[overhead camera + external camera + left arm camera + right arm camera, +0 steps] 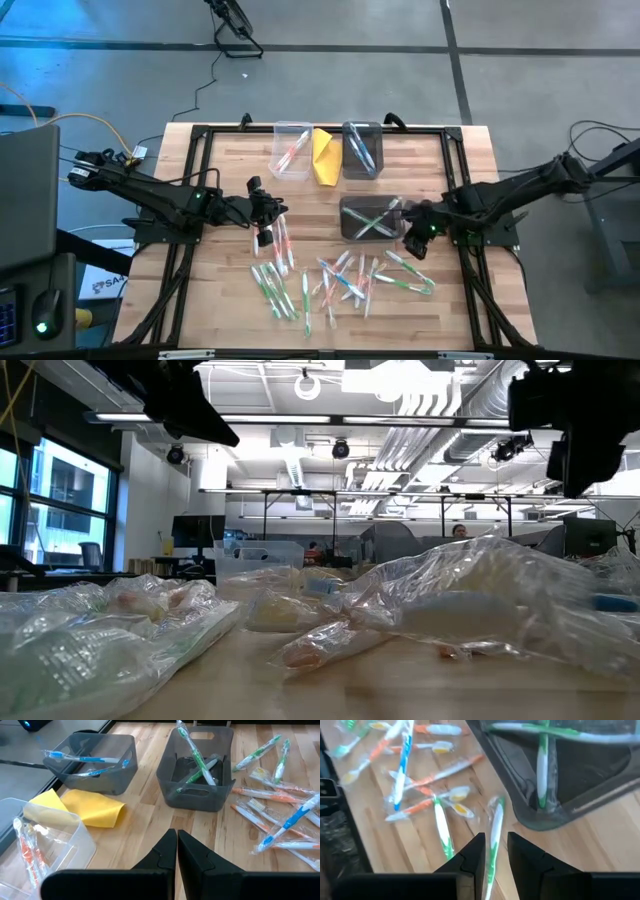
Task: Pick & Place Toothbrushes
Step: Put the green toothbrush into the bottom black transparent bin
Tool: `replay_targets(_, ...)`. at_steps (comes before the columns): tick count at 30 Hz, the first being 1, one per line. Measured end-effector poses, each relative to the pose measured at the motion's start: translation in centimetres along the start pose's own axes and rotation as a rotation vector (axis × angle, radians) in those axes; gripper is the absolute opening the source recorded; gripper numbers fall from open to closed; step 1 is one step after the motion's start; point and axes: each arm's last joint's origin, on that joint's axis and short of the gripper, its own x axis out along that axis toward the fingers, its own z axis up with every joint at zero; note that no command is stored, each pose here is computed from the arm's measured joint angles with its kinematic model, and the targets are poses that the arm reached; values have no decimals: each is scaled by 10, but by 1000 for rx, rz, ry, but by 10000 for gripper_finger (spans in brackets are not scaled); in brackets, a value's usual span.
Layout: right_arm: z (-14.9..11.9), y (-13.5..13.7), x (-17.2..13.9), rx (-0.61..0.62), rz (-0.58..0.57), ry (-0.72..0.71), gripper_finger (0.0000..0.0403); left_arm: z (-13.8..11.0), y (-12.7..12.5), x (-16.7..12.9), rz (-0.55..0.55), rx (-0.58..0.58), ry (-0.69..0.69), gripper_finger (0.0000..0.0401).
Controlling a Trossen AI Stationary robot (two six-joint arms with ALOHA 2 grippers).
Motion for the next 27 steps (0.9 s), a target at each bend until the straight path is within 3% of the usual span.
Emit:
replay_targets(10, -21, 4, 6, 22, -105, -26, 75, 0, 0, 0, -1, -1, -1, 10)
replay_targets(18, -38, -8, 23, 178, -152, 21, 75, 0, 0, 0, -1, -1, -1, 10)
replay_targets(27, -50, -5, 29, 126, -119, 59, 104, 0, 0, 0, -5, 0, 1, 10)
